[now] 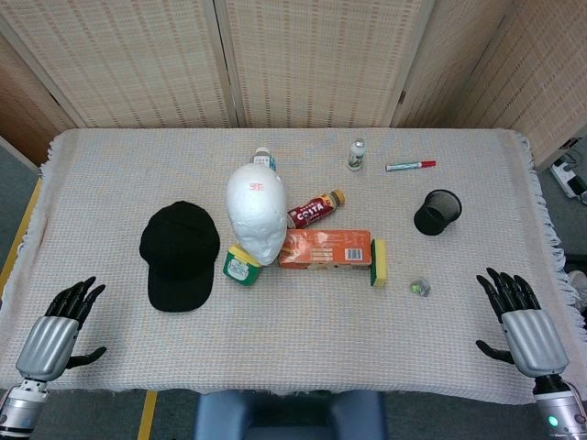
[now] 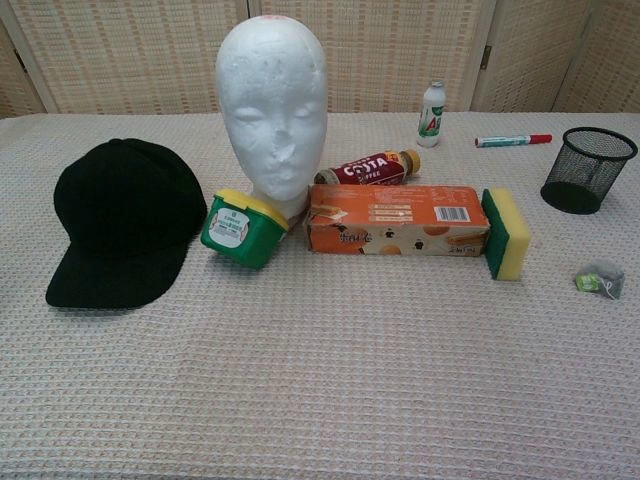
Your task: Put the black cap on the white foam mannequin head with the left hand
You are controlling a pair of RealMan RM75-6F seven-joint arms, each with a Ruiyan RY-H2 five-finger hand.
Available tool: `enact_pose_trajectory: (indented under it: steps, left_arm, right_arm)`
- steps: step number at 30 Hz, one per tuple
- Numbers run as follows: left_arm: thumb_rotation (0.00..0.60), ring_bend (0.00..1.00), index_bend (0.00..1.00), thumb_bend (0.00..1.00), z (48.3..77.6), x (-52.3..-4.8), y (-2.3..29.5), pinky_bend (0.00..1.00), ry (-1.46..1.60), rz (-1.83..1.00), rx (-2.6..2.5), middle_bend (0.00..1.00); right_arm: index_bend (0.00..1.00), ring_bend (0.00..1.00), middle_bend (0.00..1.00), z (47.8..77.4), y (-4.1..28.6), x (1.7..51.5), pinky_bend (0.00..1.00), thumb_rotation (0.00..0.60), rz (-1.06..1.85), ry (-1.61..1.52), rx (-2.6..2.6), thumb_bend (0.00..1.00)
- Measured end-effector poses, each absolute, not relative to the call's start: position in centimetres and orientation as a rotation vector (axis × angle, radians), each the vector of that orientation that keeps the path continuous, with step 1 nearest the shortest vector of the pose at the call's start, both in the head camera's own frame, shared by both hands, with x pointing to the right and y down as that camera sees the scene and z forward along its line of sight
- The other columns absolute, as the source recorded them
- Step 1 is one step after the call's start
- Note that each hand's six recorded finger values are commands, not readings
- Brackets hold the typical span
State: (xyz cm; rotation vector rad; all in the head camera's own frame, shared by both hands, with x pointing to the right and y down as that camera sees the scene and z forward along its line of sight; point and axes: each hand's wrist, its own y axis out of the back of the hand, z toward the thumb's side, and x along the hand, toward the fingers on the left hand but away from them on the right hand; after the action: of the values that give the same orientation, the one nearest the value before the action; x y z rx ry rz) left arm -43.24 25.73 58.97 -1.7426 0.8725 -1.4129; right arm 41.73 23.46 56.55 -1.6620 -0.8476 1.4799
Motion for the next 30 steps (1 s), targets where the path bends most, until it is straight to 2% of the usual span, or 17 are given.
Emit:
enact_pose_trajectory:
  steps: [6,8,10,13,15,17,19,22,30]
  left_arm:
    - [0.600,0.00,0.09,0.09,59.3,-42.0,26.2,0.16,0.862,-1.361,-1.807,0.07]
    - [0.600,0.02,0.12,0.09,59.4,-41.4,26.5,0.20,0.856,-1.330,-1.845,0.14]
    - [0.600,0.11,0.16,0.09,59.5,-40.4,26.8,0.32,0.849,-1.278,-1.885,0.27]
    - [0.600,0.43,0.20,0.09,60.0,-39.2,27.2,0.67,0.833,-1.195,-1.913,0.54]
    - [0.600,0.63,0.23,0.09,60.7,-38.6,27.4,0.84,0.819,-1.149,-1.916,0.72]
    - [0.600,0.78,0.29,0.10,61.5,-38.1,27.6,0.95,0.803,-1.111,-1.916,0.87]
    - [0.600,0.92,0.37,0.12,62.5,-37.6,27.7,1.00,0.790,-1.069,-1.913,0.98]
    - [0.600,1.00,0.45,0.15,63.9,-36.9,27.9,1.00,0.782,-1.010,-1.909,1.00]
    - [0.600,1.00,0.51,0.24,67.3,-35.2,27.7,1.00,0.757,-0.898,-1.831,1.00]
  right_arm:
    - [0.00,0.00,0.00,55.9,23.3,42.1,0.00,0.600,1.477,-0.865,-1.644,0.04]
    - [0.00,0.00,0.00,55.6,23.2,42.2,0.00,0.600,1.472,-0.875,-1.638,0.04]
    - [0.00,0.00,0.00,55.3,23.2,42.4,0.00,0.600,1.469,-0.881,-1.630,0.04]
    - [0.00,0.00,0.00,55.2,23.3,42.5,0.00,0.600,1.478,-0.866,-1.628,0.05]
    - [0.00,0.00,0.00,55.1,23.4,42.4,0.00,0.600,1.475,-0.864,-1.632,0.04]
    - [0.00,0.00,0.00,55.1,23.4,42.2,0.00,0.600,1.468,-0.866,-1.637,0.05]
    - [0.00,0.00,0.00,55.2,23.5,42.1,0.00,0.600,1.468,-0.864,-1.637,0.05]
    - [0.00,0.00,0.00,55.6,23.6,42.2,0.00,0.600,1.485,-0.856,-1.645,0.04]
    - [0.00,0.00,0.00,56.3,23.2,42.0,0.00,0.600,1.484,-0.844,-1.671,0.05]
